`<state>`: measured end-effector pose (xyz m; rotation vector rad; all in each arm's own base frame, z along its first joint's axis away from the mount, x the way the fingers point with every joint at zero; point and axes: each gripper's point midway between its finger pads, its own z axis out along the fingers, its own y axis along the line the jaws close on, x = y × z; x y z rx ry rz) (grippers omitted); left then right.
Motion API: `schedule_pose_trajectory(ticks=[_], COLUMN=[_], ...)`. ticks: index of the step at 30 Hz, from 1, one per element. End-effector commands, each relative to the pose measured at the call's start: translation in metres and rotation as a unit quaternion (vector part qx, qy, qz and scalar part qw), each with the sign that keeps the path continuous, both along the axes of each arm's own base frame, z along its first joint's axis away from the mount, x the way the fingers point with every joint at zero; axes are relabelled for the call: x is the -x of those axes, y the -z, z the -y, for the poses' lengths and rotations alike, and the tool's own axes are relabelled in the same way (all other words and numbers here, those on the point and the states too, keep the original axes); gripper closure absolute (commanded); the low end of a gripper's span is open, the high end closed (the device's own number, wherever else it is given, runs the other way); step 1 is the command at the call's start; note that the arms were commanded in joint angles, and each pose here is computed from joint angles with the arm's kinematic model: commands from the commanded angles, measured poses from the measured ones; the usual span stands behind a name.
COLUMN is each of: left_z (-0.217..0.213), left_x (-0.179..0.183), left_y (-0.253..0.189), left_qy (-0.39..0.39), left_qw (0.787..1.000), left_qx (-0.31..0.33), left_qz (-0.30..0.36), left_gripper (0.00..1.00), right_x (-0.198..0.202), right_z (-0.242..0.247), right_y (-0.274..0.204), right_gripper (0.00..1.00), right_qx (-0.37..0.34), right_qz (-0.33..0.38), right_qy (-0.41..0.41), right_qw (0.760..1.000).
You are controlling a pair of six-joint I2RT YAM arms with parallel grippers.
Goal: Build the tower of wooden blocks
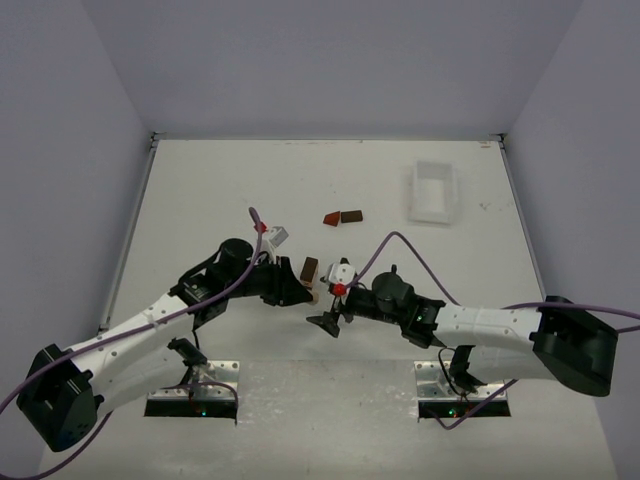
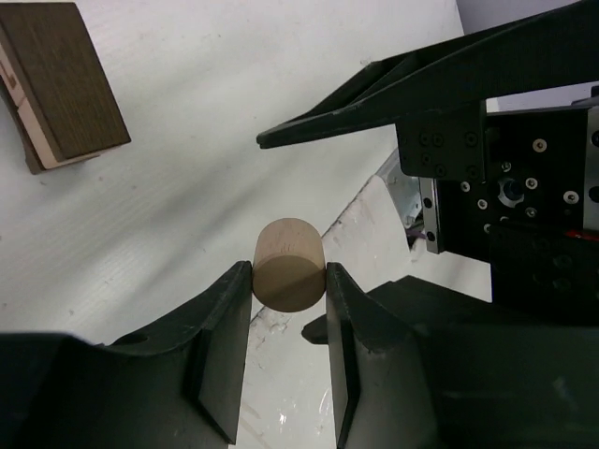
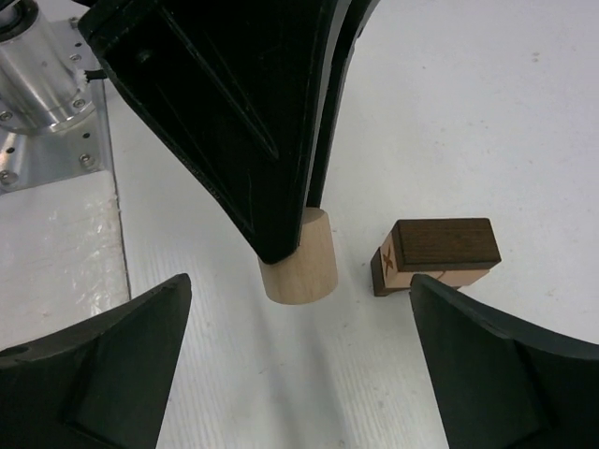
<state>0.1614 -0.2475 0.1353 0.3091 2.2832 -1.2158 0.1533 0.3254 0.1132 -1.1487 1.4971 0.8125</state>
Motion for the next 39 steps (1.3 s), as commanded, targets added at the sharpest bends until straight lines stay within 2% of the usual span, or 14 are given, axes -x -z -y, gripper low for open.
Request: schedule_pose_trajectory(ticks=[1,4,6,7,9,12,14,18,27,32,34,39], left_z=[-0.004,-0.015,-0.022,-0.023,-0.028,-0.033,-0.035,-0.030,-0.011,-0.006,-0.001,-0.002], left_x=[-0.024,-0.040,-0.045,-0.050,-0.055,-0.066,-0.071,-0.084,-0.089,-0.094,-0.094,-0.093], left_y=[-0.032,-0.032,-0.028,-0.030,-0.029,-0.028,-0.027,-0.029,-0.006,0.001,0.002,0.005], left_qy=[-0.057,-0.112,-0.135,-0.144,-0.160,-0.182,-0.183,-0.176,-0.145,-0.169,-0.176,-0.180], left_qw=[0.998,0.992,0.987,0.985,0.980,0.967,0.959,0.945,0.919,0.905,0.907,0.905], left_qx=[-0.011,-0.050,-0.082,-0.090,-0.119,-0.174,-0.209,-0.264,-0.348,-0.380,-0.377,-0.378], left_qz=[0.034,0.022,0.005,0.004,-0.012,-0.041,-0.057,-0.078,-0.120,-0.093,-0.071,-0.070], left_gripper=[1.00,1.00,1.00,1.00,1.00,1.00,1.00,1.00,1.00,1.00,1.00,1.00], right_x=[-0.018,-0.033,-0.047,-0.056,-0.073,-0.081,-0.085,-0.093,-0.094,-0.093,-0.093,-0.093], right_z=[0.002,0.027,0.052,0.067,0.115,0.161,0.180,0.198,0.224,0.232,0.232,0.228], right_y=[-0.019,-0.006,0.002,0.003,0.016,0.021,0.023,0.030,0.045,0.050,0.051,0.051], right_gripper=[0.01,0.01,0.01,0.01,0.01,0.01,0.01,0.01,0.01,0.01,0.01,0.01], right_qx=[-0.016,0.009,0.021,0.022,0.062,0.087,0.087,0.062,0.099,0.105,0.107,0.105], right_qz=[0.010,-0.006,-0.012,-0.010,-0.003,-0.007,-0.022,-0.065,-0.053,-0.054,-0.054,-0.058], right_qy=[0.055,0.135,0.214,0.259,0.382,0.478,0.508,0.518,0.541,0.553,0.553,0.545], right_qw=[0.998,0.991,0.977,0.965,0.922,0.874,0.857,0.851,0.833,0.825,0.824,0.830])
